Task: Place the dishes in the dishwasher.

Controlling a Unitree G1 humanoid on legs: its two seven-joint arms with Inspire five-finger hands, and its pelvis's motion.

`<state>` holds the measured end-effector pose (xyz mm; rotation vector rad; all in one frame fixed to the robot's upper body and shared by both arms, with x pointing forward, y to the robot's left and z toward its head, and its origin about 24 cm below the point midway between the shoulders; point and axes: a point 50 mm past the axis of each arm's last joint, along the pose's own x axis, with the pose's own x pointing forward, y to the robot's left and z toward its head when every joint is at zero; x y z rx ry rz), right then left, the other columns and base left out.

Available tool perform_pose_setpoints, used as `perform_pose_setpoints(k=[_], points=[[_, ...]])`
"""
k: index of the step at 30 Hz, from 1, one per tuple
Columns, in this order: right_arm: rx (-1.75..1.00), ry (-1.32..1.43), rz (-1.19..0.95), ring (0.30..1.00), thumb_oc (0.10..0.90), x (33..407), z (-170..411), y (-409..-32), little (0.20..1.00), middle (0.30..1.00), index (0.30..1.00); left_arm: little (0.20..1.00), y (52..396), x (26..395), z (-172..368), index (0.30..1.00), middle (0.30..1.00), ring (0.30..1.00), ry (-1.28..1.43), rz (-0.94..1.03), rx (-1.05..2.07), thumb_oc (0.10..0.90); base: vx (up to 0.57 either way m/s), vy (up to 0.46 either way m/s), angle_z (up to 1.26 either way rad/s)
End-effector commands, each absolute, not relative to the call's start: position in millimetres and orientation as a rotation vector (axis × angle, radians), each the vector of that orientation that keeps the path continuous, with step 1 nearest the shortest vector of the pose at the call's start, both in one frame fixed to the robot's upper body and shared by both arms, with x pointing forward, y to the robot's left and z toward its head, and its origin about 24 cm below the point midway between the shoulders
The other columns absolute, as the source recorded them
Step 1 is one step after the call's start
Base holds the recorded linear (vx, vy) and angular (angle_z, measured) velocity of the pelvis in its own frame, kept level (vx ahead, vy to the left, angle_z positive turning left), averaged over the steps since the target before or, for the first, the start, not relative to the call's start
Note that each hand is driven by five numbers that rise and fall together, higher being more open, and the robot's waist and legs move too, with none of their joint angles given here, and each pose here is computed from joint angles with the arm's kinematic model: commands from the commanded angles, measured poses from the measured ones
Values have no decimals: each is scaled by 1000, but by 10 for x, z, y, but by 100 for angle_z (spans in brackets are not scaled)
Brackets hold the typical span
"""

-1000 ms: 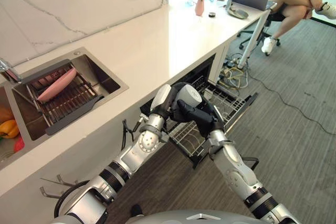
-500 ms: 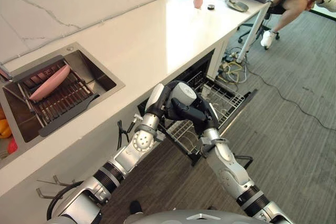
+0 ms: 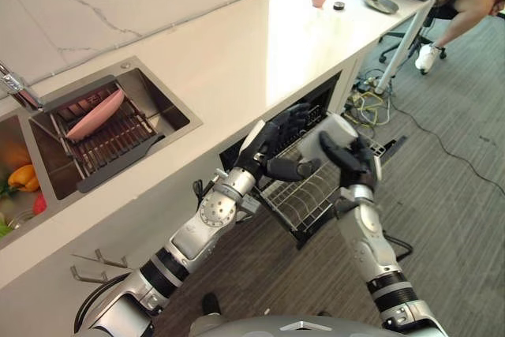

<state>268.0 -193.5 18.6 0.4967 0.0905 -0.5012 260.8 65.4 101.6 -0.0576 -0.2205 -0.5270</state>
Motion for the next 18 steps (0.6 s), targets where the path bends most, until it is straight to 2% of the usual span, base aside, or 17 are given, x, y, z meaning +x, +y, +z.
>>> perform_pose_setpoints(k=[1,11,13,17,18], points=[[547,-152,-474,300,400,2880,643,-1965,300,300,300,900,599,2642,1612,900,900,900,-509,-556,-228,800,-7,2,5],[521,-143,-502,300,400,2880,623,-2038,300,300,300,900,658,2623,1553,900,900,900,-450,-583,-299,800,-15,5,11],[470,-115,-456,300,400,2896,597,-2019,300,300,300,900,730,2594,1229,900,900,900,-256,-591,-422,800,-23,1,20],[411,-86,-423,300,400,2911,562,-2011,300,300,300,900,877,2517,875,900,900,900,-87,-562,-462,800,-3,2,6],[375,-66,-399,300,400,2914,530,-2012,300,300,300,900,1003,2418,597,900,900,900,40,-512,-512,800,0,0,0]])
